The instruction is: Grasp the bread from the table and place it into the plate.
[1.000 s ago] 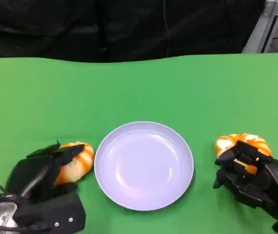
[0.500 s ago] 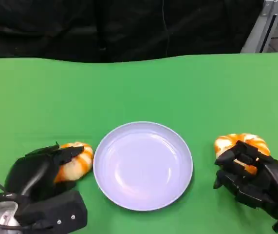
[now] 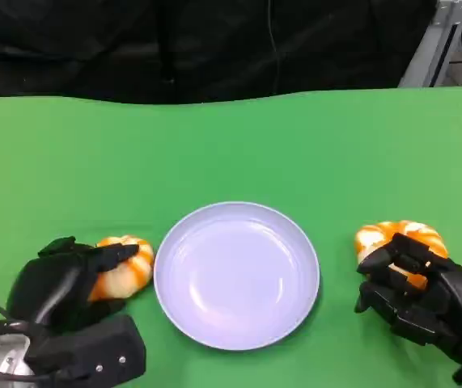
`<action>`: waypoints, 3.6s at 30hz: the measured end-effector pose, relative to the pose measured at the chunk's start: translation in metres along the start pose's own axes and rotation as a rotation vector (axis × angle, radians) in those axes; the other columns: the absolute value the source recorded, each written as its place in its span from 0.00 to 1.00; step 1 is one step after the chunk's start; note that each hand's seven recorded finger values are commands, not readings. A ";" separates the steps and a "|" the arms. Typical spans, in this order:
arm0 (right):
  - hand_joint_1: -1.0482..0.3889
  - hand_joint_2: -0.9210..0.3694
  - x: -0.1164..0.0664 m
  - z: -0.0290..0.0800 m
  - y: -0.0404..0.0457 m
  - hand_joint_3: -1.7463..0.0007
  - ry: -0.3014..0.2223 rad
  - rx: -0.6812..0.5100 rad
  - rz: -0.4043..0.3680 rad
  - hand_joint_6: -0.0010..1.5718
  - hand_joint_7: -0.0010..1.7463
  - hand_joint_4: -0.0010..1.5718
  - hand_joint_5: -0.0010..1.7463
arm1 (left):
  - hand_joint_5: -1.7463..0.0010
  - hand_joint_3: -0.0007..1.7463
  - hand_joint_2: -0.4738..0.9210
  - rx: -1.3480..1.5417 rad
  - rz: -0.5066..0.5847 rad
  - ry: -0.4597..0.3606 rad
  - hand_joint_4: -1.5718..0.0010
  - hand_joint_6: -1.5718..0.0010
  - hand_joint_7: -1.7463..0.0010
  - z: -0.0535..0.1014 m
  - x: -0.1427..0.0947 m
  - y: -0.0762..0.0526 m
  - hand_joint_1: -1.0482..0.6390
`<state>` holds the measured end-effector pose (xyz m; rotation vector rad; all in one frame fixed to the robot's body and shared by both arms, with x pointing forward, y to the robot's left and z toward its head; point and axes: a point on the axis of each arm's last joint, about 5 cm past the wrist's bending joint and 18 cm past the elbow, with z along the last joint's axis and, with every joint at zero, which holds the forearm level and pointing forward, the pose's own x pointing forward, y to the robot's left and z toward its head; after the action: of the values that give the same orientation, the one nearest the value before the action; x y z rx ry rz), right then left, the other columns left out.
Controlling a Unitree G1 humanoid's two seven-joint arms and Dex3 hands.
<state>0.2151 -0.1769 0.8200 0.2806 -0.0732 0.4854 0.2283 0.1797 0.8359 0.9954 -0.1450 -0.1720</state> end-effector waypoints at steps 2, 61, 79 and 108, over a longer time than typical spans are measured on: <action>0.73 0.04 0.000 0.000 0.0000 0.68 0.000 0.000 0.000 0.36 0.69 0.31 0.97 | 0.09 0.15 1.00 -0.010 0.005 0.003 0.71 0.60 0.29 0.001 0.000 -0.001 0.54; 0.75 0.03 0.001 0.000 0.0002 0.69 0.001 -0.002 -0.003 0.36 0.69 0.31 0.96 | 0.18 0.12 1.00 0.061 0.331 -0.167 0.67 0.59 0.35 0.032 -0.018 0.019 0.58; 0.75 0.02 0.002 0.000 0.0005 0.71 0.001 -0.003 -0.001 0.36 0.69 0.31 0.96 | 0.15 0.12 1.00 -0.011 0.240 -0.337 0.69 0.62 0.31 0.055 0.006 0.007 0.53; 0.74 0.04 0.002 0.000 0.0009 0.70 0.001 -0.003 -0.001 0.37 0.68 0.30 0.97 | 0.20 0.05 1.00 -0.126 0.041 -0.483 0.63 0.56 0.36 0.091 0.035 -0.014 0.57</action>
<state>0.2163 -0.1754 0.8207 0.2777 -0.0727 0.4847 0.2429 0.0907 0.8741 0.8102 -0.5882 -0.3787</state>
